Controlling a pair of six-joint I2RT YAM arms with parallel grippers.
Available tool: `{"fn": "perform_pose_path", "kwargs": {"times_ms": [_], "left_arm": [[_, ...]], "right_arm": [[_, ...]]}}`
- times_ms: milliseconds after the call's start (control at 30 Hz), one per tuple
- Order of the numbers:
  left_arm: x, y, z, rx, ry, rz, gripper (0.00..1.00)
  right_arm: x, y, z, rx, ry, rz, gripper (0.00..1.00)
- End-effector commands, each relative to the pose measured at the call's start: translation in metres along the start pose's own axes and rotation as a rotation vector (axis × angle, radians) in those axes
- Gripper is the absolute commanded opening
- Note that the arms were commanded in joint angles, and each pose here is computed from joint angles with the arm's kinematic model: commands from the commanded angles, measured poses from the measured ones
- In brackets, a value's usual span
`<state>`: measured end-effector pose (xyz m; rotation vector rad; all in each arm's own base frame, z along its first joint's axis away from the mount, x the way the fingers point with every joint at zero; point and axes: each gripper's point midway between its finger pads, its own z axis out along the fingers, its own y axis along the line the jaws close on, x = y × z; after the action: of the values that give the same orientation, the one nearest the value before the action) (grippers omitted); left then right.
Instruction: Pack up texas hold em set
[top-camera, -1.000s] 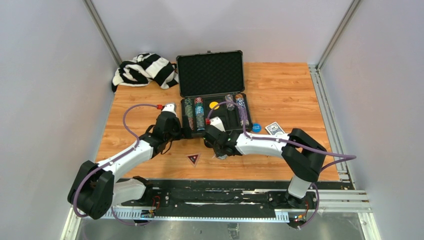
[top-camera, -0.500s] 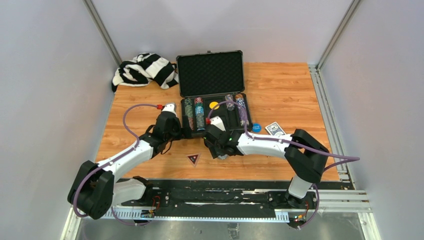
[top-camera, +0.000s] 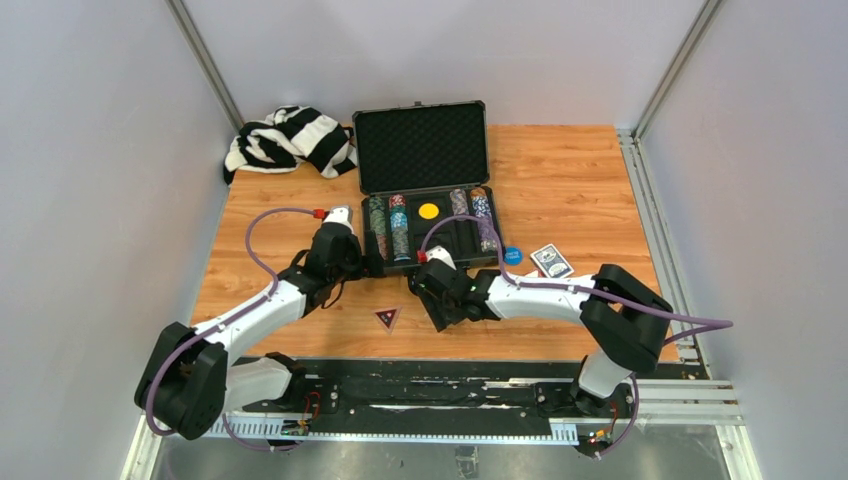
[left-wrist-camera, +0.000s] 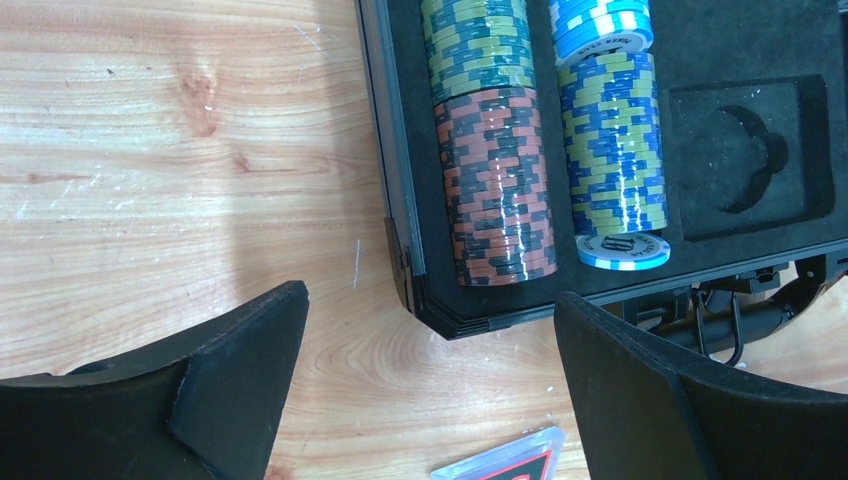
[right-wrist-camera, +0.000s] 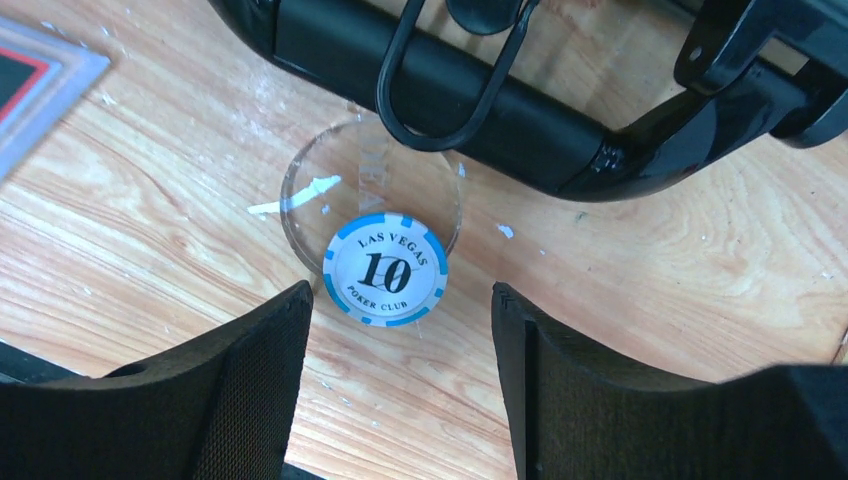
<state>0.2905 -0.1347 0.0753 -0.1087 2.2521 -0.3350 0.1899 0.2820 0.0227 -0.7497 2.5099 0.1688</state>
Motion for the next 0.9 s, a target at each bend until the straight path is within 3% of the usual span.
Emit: {"fn": "perform_pose_path", "kwargs": {"times_ms": [0,467,867], "left_arm": [[-0.007,-0.001,-0.001,0.011,-0.033,-0.013,0.98],[-0.005,0.002,0.001,-0.002,-0.022,-0.004,0.98],[-0.004,0.001,0.002,-0.001,-0.016,-0.005,0.98]], "right_arm": [[-0.003,0.000,-0.005,-0.032,-0.023,-0.031,0.65],[-0.007,0.004,0.009,-0.016,0.007,-0.084,0.63],[-0.005,0.005,0.009,-0.022,0.015,-0.088,0.51]]}}
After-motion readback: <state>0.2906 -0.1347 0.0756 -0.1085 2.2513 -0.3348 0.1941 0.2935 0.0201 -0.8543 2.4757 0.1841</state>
